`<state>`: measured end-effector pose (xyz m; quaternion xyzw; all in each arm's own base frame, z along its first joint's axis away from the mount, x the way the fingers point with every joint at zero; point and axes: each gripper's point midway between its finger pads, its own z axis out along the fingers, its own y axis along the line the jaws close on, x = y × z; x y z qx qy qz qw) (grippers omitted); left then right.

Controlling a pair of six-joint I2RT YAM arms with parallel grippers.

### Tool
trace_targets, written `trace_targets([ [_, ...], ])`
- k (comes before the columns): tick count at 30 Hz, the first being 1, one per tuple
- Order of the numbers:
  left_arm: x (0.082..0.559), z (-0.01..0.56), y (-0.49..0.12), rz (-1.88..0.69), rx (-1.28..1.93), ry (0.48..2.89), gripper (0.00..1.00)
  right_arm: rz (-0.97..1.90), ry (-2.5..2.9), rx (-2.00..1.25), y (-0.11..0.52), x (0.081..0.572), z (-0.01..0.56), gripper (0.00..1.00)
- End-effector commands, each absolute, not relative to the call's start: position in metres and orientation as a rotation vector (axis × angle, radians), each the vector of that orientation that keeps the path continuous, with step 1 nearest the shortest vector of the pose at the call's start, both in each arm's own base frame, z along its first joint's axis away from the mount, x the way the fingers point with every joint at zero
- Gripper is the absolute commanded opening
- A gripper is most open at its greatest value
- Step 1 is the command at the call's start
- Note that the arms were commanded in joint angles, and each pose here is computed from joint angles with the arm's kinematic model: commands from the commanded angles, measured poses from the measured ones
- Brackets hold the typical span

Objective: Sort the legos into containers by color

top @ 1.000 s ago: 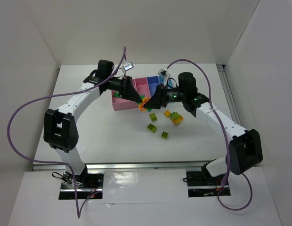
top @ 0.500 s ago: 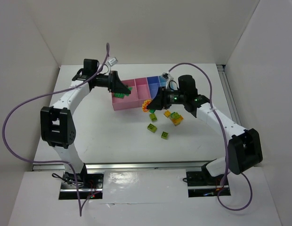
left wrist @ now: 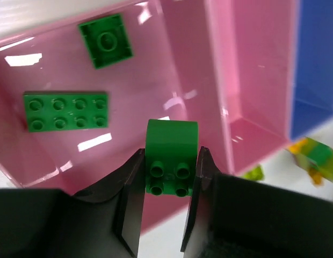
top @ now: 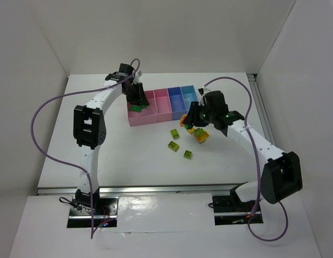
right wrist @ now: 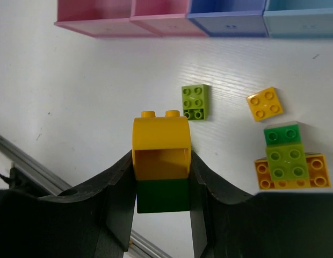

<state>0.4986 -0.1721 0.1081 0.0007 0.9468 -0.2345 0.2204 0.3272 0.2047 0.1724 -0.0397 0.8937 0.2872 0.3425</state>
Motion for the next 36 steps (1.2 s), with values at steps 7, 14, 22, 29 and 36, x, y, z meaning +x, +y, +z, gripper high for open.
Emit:
trace_targets([
  [7, 0.475, 0.152, -0.163, -0.542, 0.142, 2.593, 0.87, 0.837, 2.262, -0.188, 0.210, 0.322, 0.194, 0.02],
  [14, 0.394, 0.211, -0.224, -1.166, 0.531, 2.345, 0.88, 1.077, 2.153, -0.331, 0.233, 0.311, 0.217, 0.02],
  [22, 0.316, 0.242, -0.274, -1.713, 0.891, 2.014, 0.91, 1.389, 2.014, -0.565, 0.255, 0.282, 0.239, 0.02],
  [29, 0.296, 0.242, -0.291, -1.831, 0.999, 1.927, 0.92, 1.513, 1.971, -0.662, 0.261, 0.266, 0.245, 0.07],
  [36, 0.292, 0.236, -0.306, -1.825, 1.040, 1.950, 0.89, 1.520, 1.961, -0.672, 0.262, 0.268, 0.247, 0.07],
])
